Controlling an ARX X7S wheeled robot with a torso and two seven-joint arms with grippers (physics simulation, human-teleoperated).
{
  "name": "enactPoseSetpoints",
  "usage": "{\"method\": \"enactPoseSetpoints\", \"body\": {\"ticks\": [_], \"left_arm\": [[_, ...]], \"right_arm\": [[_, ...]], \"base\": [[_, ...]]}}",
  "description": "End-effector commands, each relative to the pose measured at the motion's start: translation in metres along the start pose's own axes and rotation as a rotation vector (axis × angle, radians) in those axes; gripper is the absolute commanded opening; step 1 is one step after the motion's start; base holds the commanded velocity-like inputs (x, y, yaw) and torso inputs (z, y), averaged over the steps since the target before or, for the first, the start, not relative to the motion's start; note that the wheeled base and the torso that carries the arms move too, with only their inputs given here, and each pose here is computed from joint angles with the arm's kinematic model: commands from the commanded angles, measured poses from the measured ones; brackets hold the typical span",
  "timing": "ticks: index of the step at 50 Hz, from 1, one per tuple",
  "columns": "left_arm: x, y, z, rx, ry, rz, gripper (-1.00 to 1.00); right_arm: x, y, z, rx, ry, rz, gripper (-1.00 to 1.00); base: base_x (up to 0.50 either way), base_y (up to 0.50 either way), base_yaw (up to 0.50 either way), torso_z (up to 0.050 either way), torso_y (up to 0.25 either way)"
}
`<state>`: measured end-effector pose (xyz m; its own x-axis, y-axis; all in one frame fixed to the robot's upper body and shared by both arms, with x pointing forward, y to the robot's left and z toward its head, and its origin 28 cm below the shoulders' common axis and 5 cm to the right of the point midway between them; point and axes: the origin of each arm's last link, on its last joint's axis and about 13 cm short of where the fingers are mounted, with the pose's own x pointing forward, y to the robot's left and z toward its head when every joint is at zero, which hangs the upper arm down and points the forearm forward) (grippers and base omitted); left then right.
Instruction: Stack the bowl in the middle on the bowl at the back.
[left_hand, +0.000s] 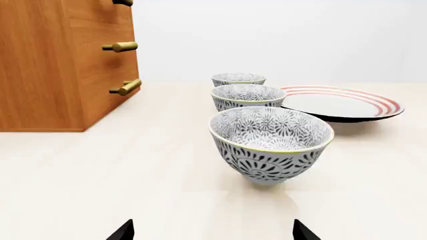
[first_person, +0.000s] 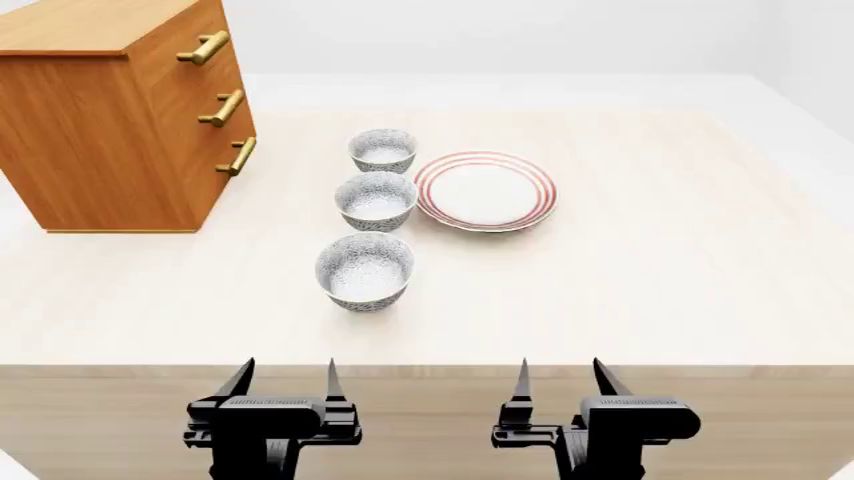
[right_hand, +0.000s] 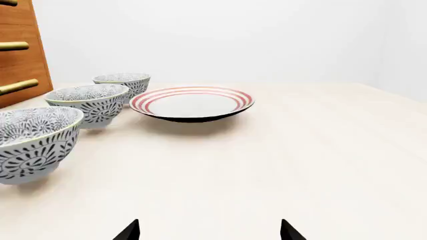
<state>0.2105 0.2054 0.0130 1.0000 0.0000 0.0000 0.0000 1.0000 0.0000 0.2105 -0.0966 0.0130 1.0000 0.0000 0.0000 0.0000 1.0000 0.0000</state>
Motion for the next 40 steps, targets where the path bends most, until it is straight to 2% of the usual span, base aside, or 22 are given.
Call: {"method": "enactPoseSetpoints", "body": {"ticks": [1,13,19,23,34,40], "left_arm": [[0.0,0.0,0.0,0.002,-0.001,-0.003,1.0],[0.0,0.0,0.0,-0.002,-0.001,-0.008,1.0],[0.002,0.0,0.006,0.038,-0.017,-0.004,1.0],[0.01,0.003,0.024,0.03,-0.018,0.004,1.0],[0.017,0.008,0.065,0.085,-0.08,-0.046,1.0],[0.025,0.01,0.085,0.119,-0.153,-0.086,1.0]], "right_arm": [[-0.001,0.0,0.0,-0.001,0.0,0.0,1.0],[-0.003,0.0,0.001,-0.007,0.005,-0.014,1.0],[-0.003,-0.002,0.006,0.011,0.001,-0.028,1.0],[-0.002,-0.002,0.018,0.02,-0.015,-0.021,1.0],[0.005,-0.008,0.065,-0.009,-0.084,-0.031,1.0],[0.012,-0.013,0.084,-0.019,-0.084,-0.022,1.0]], "base": [[0.0,0.0,0.0,0.0,0.0],[0.0,0.0,0.0,0.0,0.0],[0.0,0.0,0.0,0.0,0.0],[0.0,0.0,0.0,0.0,0.0],[0.0,0.0,0.0,0.0,0.0],[0.0,0.0,0.0,0.0,0.0]]}}
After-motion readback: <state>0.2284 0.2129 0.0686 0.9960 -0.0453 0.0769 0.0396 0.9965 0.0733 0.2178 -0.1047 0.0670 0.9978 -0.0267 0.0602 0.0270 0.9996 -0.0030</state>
